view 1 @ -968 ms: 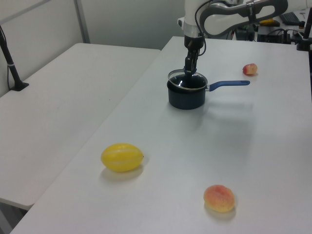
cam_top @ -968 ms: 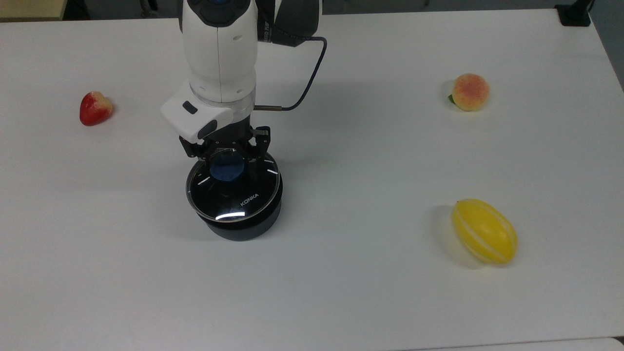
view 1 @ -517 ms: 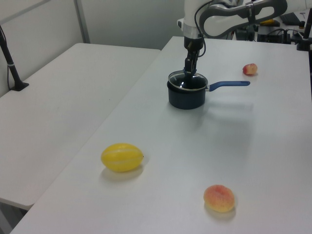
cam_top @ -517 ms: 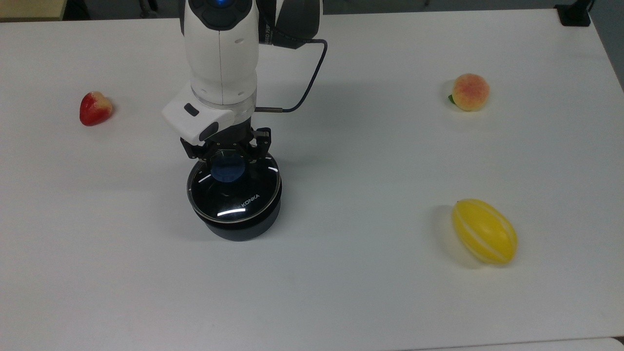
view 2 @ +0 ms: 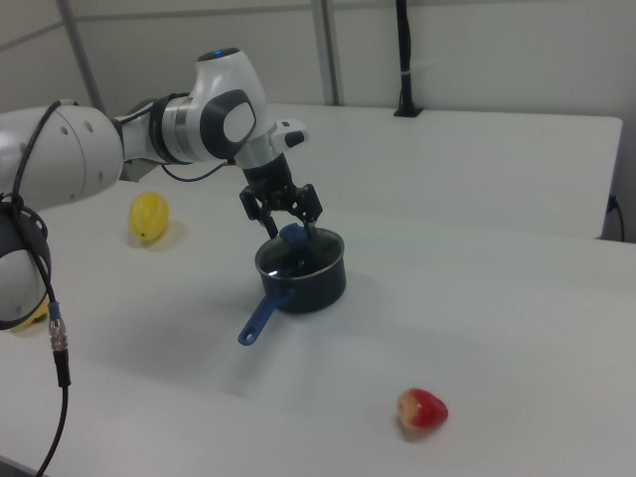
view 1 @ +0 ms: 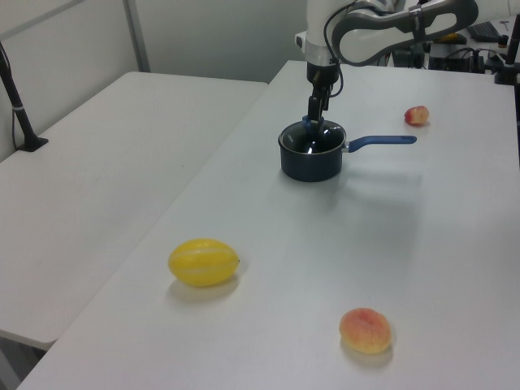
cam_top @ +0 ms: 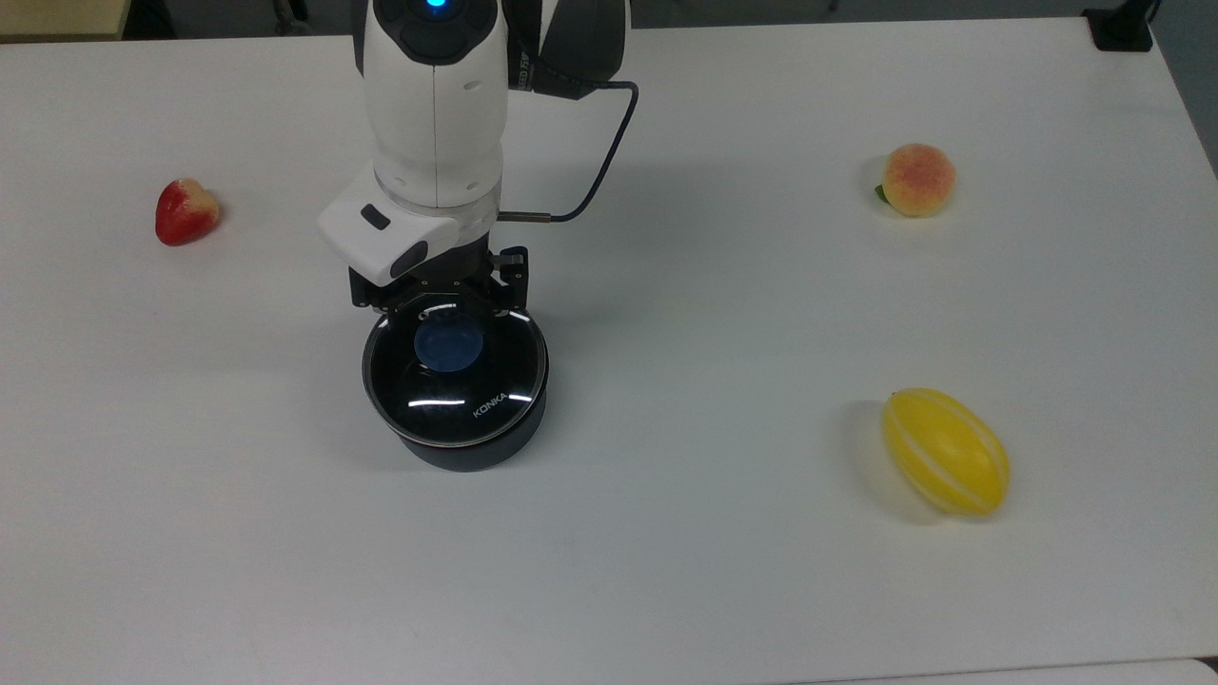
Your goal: Close lid
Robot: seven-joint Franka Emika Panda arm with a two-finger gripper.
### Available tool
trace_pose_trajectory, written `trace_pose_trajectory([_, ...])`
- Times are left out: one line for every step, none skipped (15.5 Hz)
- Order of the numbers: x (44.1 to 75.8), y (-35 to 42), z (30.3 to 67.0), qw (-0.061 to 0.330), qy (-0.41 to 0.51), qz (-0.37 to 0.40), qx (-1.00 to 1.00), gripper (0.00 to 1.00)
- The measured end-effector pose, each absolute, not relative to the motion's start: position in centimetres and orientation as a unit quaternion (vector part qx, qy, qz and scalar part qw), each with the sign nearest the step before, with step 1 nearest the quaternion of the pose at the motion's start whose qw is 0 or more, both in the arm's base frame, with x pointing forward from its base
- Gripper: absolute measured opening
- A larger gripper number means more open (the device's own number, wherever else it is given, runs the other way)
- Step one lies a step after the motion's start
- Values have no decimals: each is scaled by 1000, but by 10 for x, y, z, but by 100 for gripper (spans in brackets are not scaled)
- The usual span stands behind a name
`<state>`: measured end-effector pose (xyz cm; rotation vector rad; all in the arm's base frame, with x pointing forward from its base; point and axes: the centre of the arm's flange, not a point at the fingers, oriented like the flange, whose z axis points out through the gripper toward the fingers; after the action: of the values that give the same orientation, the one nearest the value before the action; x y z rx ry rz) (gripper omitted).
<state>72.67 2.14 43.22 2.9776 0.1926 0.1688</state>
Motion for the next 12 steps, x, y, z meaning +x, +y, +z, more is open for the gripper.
trace_pose_trajectory([727,21,432,76,64,56,993,94])
trace_pose_trajectory([727,21,433,76,64,57,993,100])
trace_pose_trajectory([727,21,434,76,62,58,993,100])
trace_pose_trajectory([727,21,437,76,58,61,994,100])
trace_pose_trajectory([727,21,443,76,51,66,994,100])
trace_pose_trajectory([725,21,454,76,43,75,993,100])
trace_pose_trajectory([723,21,465,76,36,82,993,100])
trace_pose_trajectory([718,21,479,75,22,88,993,100])
trace_pose_trajectory([707,22,498,75,0,88,993,100])
trace_pose_trajectory([694,23,519,76,-24,85,993,100])
trace_pose_trajectory([683,22,535,76,-43,81,993,100])
trace_pose_trajectory([668,22,553,76,-65,74,992,100])
